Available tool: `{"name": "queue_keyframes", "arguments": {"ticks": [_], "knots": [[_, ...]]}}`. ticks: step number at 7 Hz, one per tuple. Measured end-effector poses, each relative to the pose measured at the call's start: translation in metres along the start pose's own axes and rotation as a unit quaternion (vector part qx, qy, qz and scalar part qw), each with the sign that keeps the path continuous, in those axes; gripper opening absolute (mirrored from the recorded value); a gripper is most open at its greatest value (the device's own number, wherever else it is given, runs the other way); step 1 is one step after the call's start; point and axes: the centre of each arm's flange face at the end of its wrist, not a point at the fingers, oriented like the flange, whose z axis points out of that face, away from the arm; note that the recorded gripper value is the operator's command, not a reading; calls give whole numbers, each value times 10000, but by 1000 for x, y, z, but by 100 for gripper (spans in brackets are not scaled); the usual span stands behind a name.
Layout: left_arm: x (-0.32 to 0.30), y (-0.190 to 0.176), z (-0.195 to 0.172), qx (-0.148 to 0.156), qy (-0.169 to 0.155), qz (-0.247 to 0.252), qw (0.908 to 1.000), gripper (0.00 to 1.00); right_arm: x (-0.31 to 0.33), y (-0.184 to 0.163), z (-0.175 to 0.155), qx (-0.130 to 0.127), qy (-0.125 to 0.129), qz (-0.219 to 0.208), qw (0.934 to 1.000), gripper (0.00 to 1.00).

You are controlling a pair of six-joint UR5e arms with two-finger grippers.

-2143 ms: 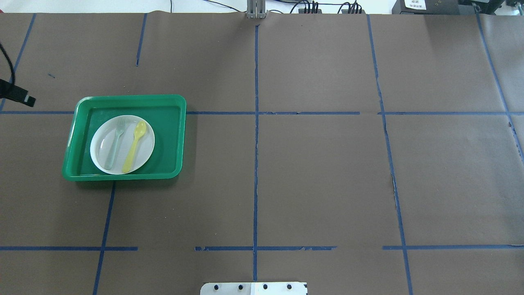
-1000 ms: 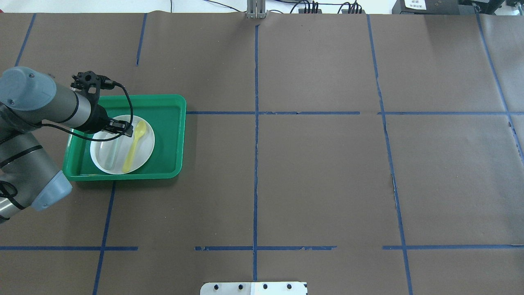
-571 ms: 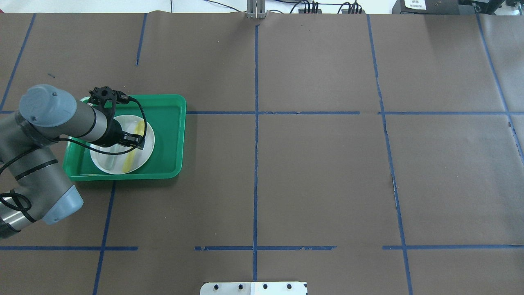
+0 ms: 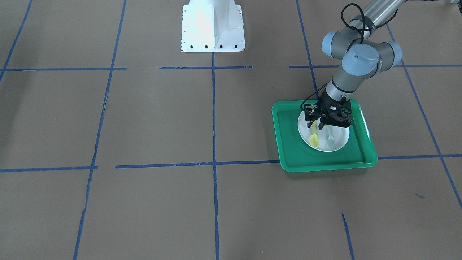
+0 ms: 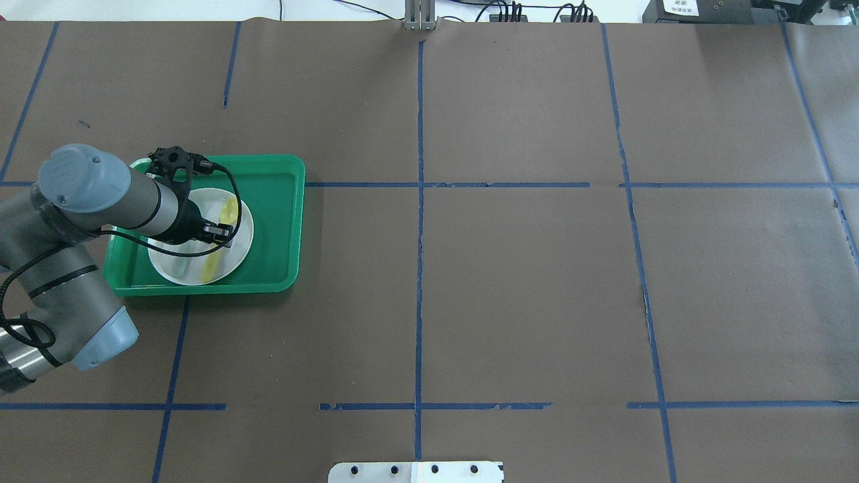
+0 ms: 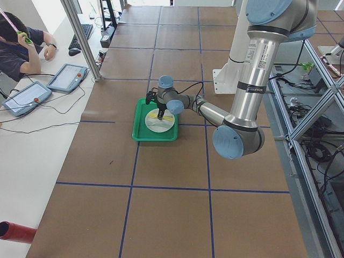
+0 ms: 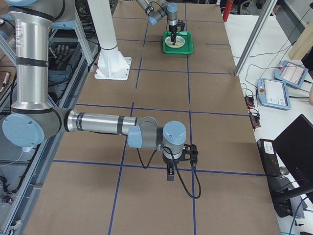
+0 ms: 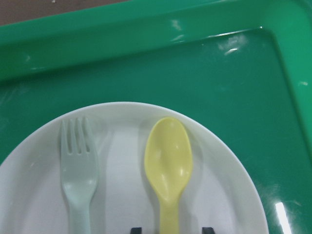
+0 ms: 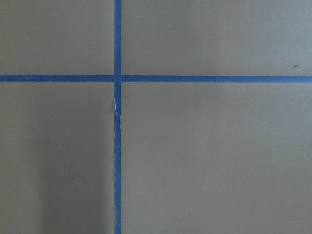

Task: Place spoon
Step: 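Lower the left gripper and close it on the yellow spoon handle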

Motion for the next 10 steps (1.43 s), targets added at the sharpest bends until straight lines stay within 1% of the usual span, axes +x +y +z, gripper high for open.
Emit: {"name": "queue_keyframes", "arguments": {"ticks": [4,5,6,8,10], "knots": [[-2,0,2,-28,-24,-19,10000,29,0,0,0,4,0,-3,10000,100],[-2,0,2,-30,-26,-23,10000,19,0,0,0,4,0,-3,10000,100],[-2,0,2,-31,-27,-25,10000,0,0,0,0,2,0,-2,10000,100],[-1,0,0,-19,-22,-36,10000,0,0,0,0,2,0,-1,10000,100],[-10,-12,-18,86,-69,-156,9998,0,0,0,0,4,0,-3,10000,100]]}}
